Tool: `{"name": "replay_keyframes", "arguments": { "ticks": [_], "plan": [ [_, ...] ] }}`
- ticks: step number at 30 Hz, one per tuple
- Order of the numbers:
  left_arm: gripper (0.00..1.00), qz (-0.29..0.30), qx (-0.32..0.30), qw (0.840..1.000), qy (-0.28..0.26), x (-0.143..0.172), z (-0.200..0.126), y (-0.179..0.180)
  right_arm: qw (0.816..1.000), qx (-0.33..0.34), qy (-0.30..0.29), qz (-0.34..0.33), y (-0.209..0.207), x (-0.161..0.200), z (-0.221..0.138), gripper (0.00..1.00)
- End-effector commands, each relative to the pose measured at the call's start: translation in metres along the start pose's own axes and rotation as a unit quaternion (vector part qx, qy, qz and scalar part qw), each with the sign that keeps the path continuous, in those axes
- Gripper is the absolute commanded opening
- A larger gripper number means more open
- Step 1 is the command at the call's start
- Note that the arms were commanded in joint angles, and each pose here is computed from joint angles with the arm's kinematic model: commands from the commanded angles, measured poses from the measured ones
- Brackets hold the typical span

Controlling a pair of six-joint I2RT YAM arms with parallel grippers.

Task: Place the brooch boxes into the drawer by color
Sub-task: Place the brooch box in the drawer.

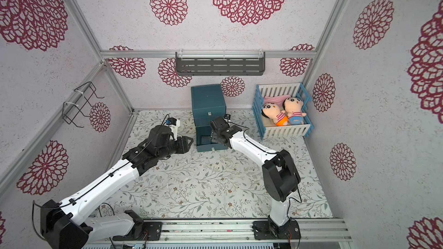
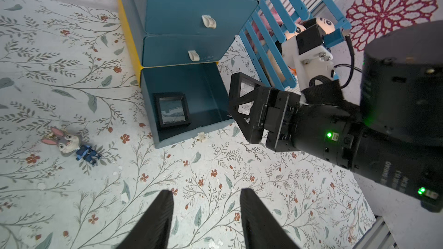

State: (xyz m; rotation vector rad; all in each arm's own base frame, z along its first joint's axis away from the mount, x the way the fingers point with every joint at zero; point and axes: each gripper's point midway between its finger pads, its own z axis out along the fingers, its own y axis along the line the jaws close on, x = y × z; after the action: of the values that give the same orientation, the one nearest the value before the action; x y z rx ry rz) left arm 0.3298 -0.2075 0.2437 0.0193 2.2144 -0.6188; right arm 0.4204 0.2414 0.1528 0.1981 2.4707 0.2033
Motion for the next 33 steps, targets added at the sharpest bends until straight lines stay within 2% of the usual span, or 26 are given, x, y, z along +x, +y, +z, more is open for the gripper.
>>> {"name": "replay_keyframes", "arguments": {
  "ticks": [1,17,33],
  "plan": [
    [0.52,-0.034,-0.016,0.999,-0.005,-0.002,-0.005,0.014,0.999,-0.019,-0.022,-0.044,0.016,-0.018,0.002,0.37],
    [0.52,-0.045,-0.007,0.999,-0.009,-0.007,-0.005,0.017,0.994,0.002,-0.011,-0.112,0.017,-0.025,0.052,0.37],
    [0.52,-0.044,0.0,0.999,-0.003,-0.007,-0.002,0.014,0.992,0.027,0.016,-0.124,0.01,-0.012,0.08,0.38]
  ]
}}
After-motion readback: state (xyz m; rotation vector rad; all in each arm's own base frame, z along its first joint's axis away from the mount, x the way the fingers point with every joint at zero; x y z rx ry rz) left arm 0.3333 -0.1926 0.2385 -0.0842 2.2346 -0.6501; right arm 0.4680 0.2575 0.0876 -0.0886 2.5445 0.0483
